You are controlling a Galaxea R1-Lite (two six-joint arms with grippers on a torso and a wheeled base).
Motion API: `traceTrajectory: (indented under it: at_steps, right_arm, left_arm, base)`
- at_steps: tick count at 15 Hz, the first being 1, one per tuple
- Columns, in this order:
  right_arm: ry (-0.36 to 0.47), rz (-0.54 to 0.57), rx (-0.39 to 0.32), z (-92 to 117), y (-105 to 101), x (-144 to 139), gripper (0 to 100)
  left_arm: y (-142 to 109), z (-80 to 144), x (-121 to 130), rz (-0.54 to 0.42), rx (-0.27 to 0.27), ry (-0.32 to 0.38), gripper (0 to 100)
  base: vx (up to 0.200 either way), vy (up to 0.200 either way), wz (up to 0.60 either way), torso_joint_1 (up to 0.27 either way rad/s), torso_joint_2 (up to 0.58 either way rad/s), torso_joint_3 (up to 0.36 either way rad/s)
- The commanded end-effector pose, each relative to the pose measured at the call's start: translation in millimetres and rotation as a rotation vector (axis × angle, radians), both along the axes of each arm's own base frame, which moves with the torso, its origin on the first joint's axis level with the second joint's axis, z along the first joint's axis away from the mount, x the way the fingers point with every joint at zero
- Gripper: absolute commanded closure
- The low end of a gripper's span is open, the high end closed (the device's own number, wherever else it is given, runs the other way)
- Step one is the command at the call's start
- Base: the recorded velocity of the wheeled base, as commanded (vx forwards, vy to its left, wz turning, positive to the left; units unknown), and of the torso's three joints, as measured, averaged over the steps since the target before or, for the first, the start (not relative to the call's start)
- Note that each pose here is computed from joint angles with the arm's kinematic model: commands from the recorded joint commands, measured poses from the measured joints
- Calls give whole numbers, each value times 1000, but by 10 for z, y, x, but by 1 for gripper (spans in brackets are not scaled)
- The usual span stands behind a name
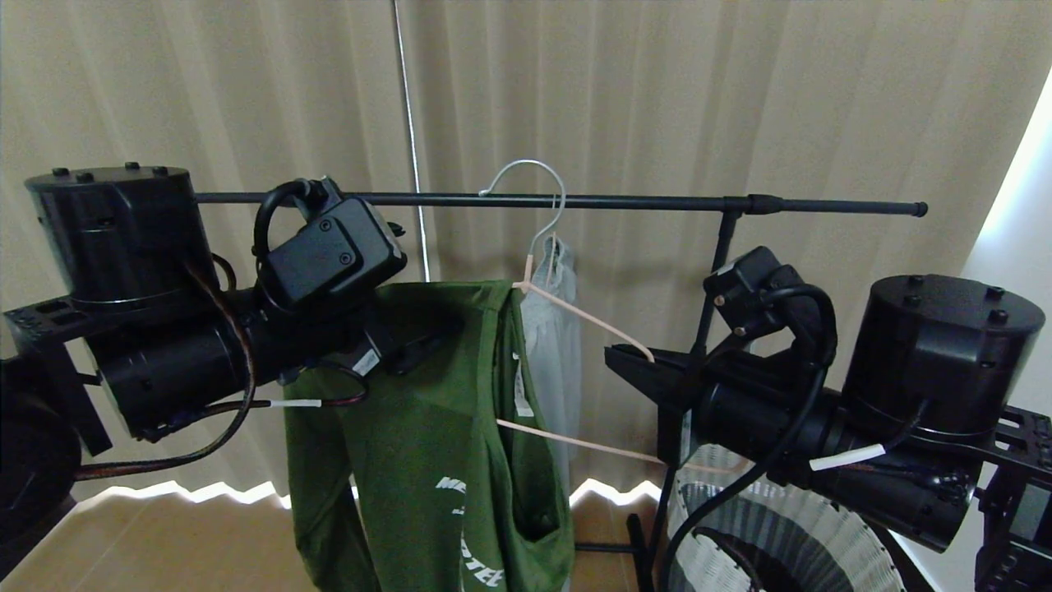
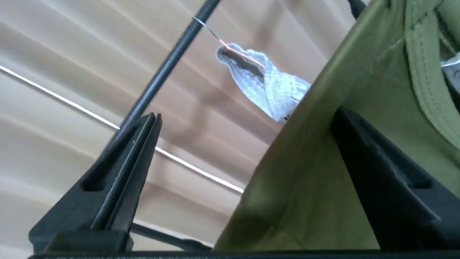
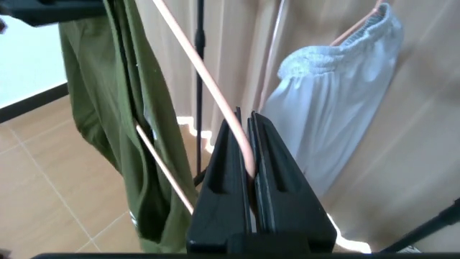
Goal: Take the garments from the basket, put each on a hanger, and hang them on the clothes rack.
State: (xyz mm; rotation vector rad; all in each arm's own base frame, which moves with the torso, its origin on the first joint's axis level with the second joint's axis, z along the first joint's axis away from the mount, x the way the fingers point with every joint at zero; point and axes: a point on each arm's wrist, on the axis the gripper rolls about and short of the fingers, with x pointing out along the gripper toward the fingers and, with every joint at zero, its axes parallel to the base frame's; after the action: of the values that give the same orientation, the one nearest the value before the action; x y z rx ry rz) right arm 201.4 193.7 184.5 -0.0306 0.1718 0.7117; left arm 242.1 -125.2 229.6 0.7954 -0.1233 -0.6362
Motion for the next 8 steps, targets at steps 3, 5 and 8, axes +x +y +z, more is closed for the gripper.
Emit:
traceTrajectory:
  at_steps: [3, 5, 8]
  right_arm:
    - [-1, 15, 1, 2, 21, -34, 100]
    - [1, 15, -1, -6, 18, -36, 100]
    - [0, 13, 0, -2, 19, -35, 100]
  left_arm:
    - [3, -5, -7, -1, 1, 1, 100]
    - [7, -5, -4, 2, 1, 1, 100]
    - [7, -5, -4, 2, 1, 1, 100]
  base:
    - [0, 0, 0, 0, 0, 0]
    - [0, 0, 0, 0, 0, 0]
    - [0, 0, 0, 0, 0, 0]
